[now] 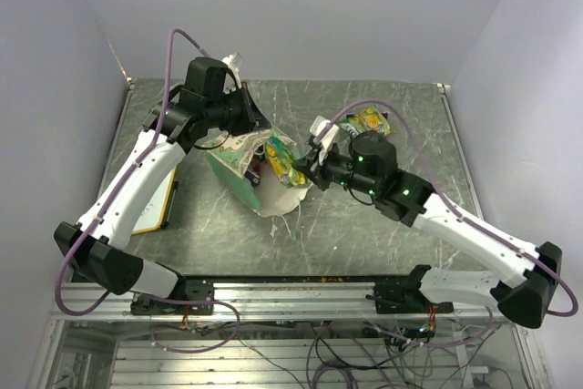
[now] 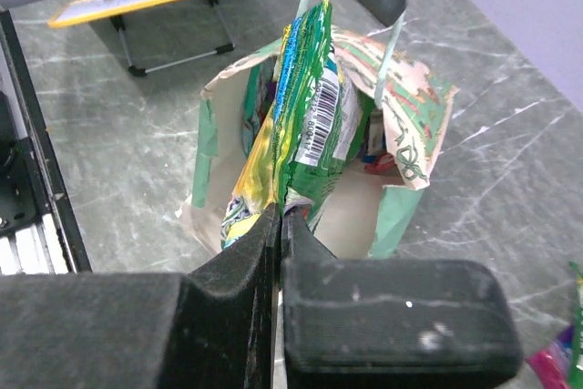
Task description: Take the snacks out of the paper bag
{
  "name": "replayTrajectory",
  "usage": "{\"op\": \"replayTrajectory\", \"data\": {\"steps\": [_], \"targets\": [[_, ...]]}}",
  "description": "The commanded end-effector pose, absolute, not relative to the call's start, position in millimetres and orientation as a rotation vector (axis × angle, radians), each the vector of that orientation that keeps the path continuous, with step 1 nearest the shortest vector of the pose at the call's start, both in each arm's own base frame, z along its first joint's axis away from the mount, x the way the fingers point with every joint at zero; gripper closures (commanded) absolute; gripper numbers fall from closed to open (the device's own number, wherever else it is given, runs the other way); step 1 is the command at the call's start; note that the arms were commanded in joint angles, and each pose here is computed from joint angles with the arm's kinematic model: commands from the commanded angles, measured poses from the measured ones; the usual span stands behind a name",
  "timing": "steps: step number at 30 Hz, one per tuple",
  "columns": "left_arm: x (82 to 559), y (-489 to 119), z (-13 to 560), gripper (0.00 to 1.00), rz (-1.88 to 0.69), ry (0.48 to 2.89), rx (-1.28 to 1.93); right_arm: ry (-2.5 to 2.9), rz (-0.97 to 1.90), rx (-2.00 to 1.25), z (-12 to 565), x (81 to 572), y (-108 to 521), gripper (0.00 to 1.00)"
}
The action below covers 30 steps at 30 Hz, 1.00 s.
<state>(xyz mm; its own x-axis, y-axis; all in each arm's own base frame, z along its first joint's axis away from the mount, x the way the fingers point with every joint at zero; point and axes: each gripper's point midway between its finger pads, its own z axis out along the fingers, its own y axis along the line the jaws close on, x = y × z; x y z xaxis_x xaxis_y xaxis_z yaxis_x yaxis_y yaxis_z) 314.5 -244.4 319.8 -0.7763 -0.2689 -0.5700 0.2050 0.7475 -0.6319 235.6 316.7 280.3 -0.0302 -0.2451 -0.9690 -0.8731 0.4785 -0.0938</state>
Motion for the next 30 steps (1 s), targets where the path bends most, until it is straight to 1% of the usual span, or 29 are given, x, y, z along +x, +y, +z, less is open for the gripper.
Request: {"op": "replayTrajectory", "data": {"steps": [1,8,13,16,24,27,30], "targets": [[325.0,-240.0,324.5,0.93,-0.889,2.255,-0.096,1.608,0.589,-1.008,307.8,225.3,287.4,1.00],[322.6,-224.1,305.0,0.93,-0.783,2.304,-0.135,1.614,0.392,-0.855,358.6,229.9,232.7,1.00],[319.0,-220.6,302.4,0.93,-0.761,2.314,-0.119,1.618,0.100,-0.755,375.7,261.0,194.4,1.00],[319.3,-218.3,306.0,0.93,-0.741,2.309,-0.096,1.651,-0.049,-0.725,369.2,298.3,173.7,1.00],[316.2,-223.1,313.0,0.93,-0.776,2.305,-0.054,1.768,-0.275,-0.623,335.1,416.1,92.5,1.00],[315.5,-224.2,313.5,0.93,-0.776,2.316,-0.037,1.828,-0.358,-0.628,317.0,448.2,67.5,1.00],[315.2,-227.2,313.1,0.93,-0.793,2.325,-0.018,1.850,-0.418,-0.686,295.9,471.6,58.6,1.00]]}}
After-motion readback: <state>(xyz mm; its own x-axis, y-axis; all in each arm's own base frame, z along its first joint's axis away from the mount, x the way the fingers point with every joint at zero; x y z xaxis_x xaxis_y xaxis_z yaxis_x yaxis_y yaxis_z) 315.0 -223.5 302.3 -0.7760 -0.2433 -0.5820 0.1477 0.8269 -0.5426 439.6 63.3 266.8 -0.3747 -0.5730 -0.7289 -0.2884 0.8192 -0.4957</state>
